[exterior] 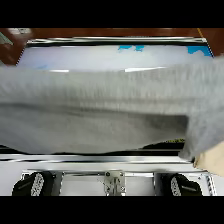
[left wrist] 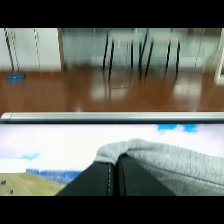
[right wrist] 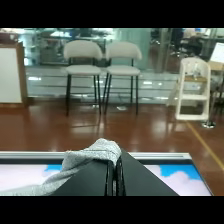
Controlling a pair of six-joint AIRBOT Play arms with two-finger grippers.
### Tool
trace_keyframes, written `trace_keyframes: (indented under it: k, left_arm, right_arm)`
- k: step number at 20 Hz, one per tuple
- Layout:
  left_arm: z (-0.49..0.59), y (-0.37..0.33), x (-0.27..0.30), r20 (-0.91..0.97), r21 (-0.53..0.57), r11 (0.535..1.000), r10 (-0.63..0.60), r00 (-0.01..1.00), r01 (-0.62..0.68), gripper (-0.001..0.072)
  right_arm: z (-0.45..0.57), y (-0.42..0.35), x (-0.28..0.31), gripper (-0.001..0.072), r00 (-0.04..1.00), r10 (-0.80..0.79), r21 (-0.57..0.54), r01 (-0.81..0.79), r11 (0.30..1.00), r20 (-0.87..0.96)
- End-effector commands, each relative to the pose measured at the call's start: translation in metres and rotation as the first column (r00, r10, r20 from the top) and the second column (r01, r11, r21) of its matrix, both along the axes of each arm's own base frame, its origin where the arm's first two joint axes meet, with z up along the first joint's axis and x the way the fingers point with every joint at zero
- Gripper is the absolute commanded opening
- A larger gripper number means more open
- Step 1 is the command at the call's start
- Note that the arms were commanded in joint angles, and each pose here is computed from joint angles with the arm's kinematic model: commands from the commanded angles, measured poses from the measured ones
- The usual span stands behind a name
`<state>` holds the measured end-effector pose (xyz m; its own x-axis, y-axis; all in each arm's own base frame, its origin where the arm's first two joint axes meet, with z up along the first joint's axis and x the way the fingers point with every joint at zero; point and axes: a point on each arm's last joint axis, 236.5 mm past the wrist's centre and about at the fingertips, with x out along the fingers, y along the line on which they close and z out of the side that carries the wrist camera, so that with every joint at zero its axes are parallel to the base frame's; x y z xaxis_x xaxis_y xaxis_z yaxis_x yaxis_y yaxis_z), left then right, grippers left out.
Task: Fold the shirts.
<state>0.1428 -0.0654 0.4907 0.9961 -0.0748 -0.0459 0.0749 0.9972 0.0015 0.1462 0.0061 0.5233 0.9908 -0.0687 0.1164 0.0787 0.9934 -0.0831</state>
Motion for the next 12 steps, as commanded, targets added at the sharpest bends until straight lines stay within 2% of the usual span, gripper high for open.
trace_keyframes:
  k: [1, 4, 6, 9, 12]
  left_arm:
    - [-0.06, 0.008, -0.001, -0.238, 0.031, 0.999, 0.015, 0.971, -0.008, 0.004]
    - [-0.098, 0.038, 0.022, -0.353, 0.063, 0.997, 0.069, 0.933, -0.05, 0.004]
    - [-0.13, 0.072, 0.048, -0.423, 0.086, 0.99, 0.142, 0.895, -0.116, 0.004]
    - [-0.195, 0.099, 0.096, -0.542, 0.006, 0.99, 0.12, 0.832, -0.139, 0.004]
    - [-0.259, 0.115, 0.146, -0.639, -0.087, 0.986, 0.053, 0.768, -0.141, 0.004]
  right_arm:
    - [-0.037, -0.008, -0.002, 0.0063, 0.988, -0.035, 0.007, 0.036, 0.999, -0.153]
    - [-0.092, -0.021, 0.033, 0.0063, 0.913, -0.038, 0.039, 0.059, 0.997, -0.405]
    - [-0.133, -0.023, 0.069, 0.0063, 0.828, 0.013, 0.081, 0.04, 0.996, -0.561]
    - [-0.22, -0.013, 0.125, 0.0063, 0.597, 0.168, 0.203, -0.008, 0.979, -0.784]
    - [-0.306, -0.023, 0.198, 0.0063, 0.443, 0.25, 0.297, 0.041, 0.954, -0.861]
